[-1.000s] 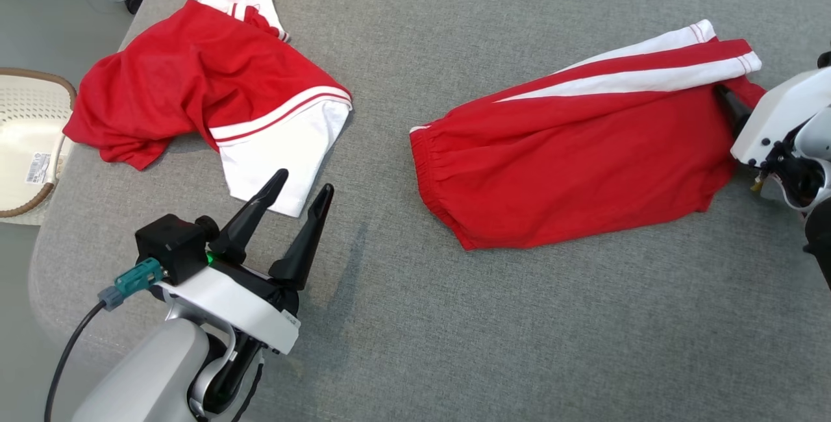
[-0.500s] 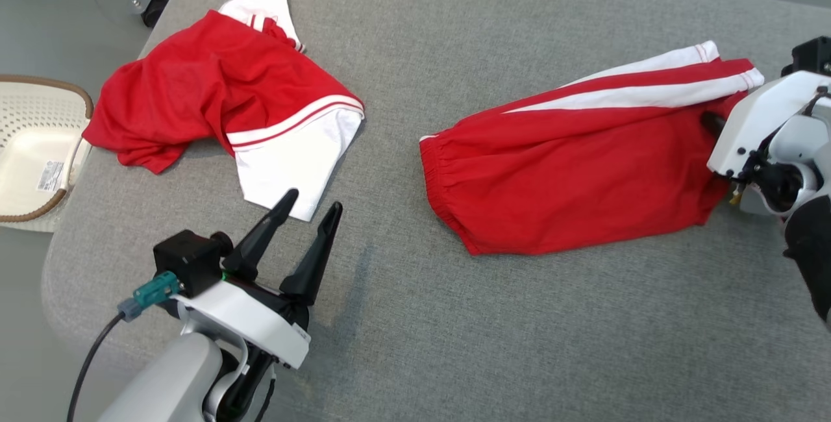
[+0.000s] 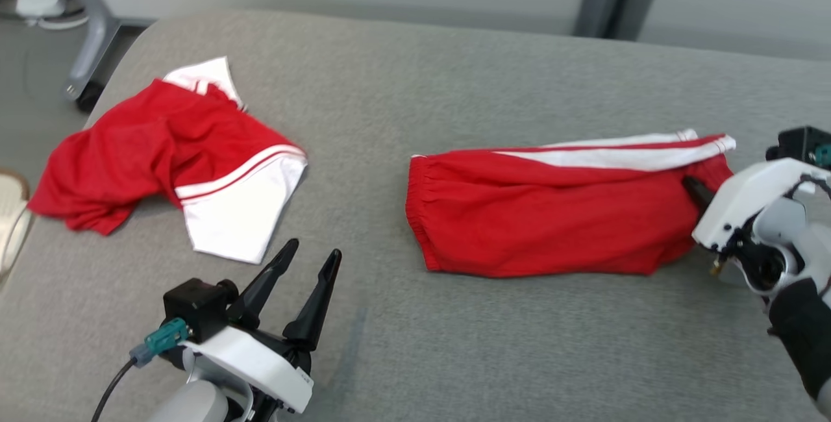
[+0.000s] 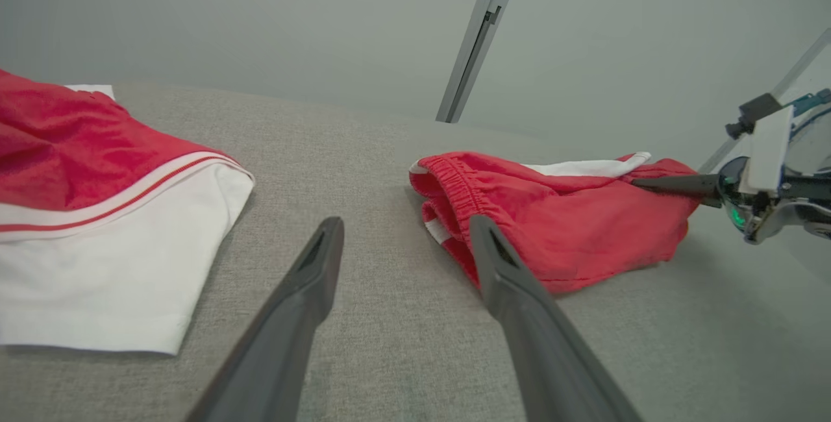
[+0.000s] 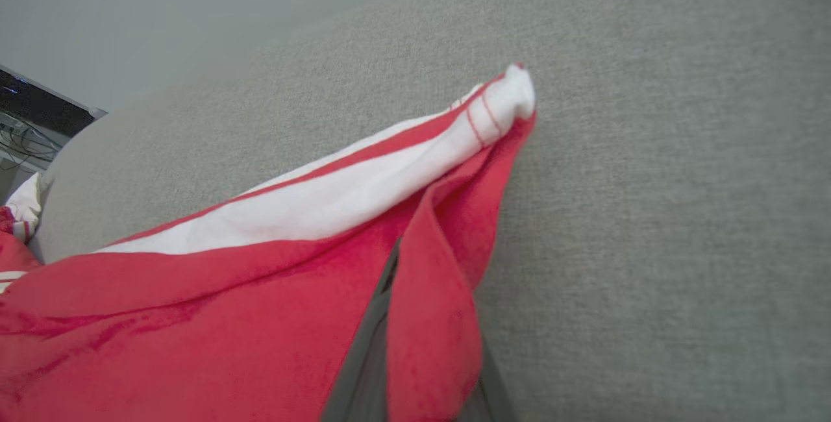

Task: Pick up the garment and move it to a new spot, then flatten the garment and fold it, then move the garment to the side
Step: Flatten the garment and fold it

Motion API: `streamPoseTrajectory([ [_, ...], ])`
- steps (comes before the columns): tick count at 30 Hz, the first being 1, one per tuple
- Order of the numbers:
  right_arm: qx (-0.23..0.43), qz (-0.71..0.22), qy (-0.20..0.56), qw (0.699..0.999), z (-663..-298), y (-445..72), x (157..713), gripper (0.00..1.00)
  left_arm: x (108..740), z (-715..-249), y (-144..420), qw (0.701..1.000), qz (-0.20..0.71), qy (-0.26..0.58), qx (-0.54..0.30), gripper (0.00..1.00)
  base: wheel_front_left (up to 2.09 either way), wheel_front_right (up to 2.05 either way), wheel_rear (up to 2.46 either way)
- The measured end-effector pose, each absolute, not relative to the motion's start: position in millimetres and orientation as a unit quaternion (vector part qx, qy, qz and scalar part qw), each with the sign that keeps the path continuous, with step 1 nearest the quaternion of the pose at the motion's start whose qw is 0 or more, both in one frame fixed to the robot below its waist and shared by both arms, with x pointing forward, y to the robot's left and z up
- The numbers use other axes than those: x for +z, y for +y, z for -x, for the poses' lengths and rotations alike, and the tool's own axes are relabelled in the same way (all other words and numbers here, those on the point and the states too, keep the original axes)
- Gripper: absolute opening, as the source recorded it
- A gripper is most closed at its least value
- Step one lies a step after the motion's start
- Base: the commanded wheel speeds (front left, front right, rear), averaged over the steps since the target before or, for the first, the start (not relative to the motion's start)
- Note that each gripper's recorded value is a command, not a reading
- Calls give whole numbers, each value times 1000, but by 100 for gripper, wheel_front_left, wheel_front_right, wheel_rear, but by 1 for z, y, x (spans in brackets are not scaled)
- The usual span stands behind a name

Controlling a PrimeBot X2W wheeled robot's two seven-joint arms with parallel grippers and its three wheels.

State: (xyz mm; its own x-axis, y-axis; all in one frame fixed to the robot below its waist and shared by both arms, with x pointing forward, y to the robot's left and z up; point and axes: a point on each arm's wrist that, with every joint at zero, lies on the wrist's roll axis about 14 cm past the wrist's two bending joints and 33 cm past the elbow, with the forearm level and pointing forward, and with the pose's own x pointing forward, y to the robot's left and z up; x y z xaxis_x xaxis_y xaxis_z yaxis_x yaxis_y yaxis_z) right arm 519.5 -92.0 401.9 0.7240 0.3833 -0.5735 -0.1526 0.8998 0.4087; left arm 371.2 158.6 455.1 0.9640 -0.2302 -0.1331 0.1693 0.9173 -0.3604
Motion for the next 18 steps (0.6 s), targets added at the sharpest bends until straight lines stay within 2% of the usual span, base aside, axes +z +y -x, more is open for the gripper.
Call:
streamPoseTrajectory([
  [5, 126, -186, 316, 922, -499, -119, 411, 0, 467, -371, 147, 977, 163, 68, -116, 100, 0, 0, 0],
  [9, 95, -205, 299, 927, -467, -153, 411, 0, 485, -371, 138, 983, 130, 34, -125, 100, 0, 0, 0],
  [18, 74, -237, 217, 944, -456, -181, 442, 0, 491, -373, 155, 990, 121, 9, -76, 100, 0, 0, 0],
])
